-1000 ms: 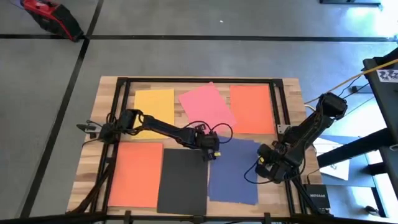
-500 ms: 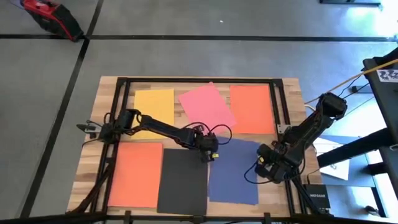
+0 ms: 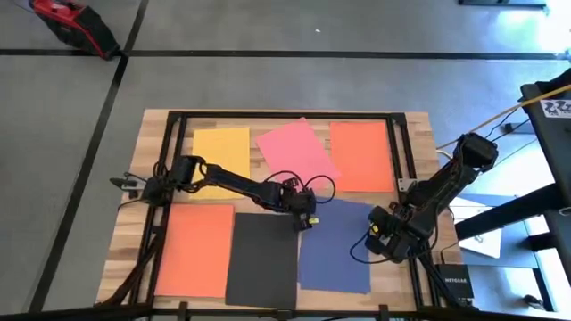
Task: Organize paper
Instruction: Stack the blue paper on top of the blue paper on the table
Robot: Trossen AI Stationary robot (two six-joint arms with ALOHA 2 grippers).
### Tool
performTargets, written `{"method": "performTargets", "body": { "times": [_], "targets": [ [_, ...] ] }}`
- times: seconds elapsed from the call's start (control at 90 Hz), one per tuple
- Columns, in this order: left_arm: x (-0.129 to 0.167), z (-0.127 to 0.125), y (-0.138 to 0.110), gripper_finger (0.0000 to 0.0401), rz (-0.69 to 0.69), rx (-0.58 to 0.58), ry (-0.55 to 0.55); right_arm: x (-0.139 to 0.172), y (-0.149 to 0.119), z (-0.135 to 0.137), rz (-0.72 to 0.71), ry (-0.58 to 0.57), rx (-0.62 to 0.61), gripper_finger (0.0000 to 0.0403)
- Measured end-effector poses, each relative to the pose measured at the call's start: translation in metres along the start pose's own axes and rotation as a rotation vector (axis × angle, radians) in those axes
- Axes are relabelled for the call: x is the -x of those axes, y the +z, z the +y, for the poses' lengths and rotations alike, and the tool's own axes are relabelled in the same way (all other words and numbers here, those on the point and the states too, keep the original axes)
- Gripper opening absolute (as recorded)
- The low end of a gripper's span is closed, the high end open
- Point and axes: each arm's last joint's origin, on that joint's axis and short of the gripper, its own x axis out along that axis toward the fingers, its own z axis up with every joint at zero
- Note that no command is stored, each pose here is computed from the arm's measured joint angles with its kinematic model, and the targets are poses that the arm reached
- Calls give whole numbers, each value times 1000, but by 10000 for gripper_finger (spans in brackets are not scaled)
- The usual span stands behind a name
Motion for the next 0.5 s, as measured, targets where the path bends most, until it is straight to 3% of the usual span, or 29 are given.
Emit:
{"method": "performTargets", "body": {
  "times": [0.289,0.5],
  "targets": [
    [-4,3,3,0,-18,-34,0,0,0,1,-9,11,7,0],
    [26,-7,25,0,-88,-59,-30,0,0,1,-8,12,13,0]
  ]
}}
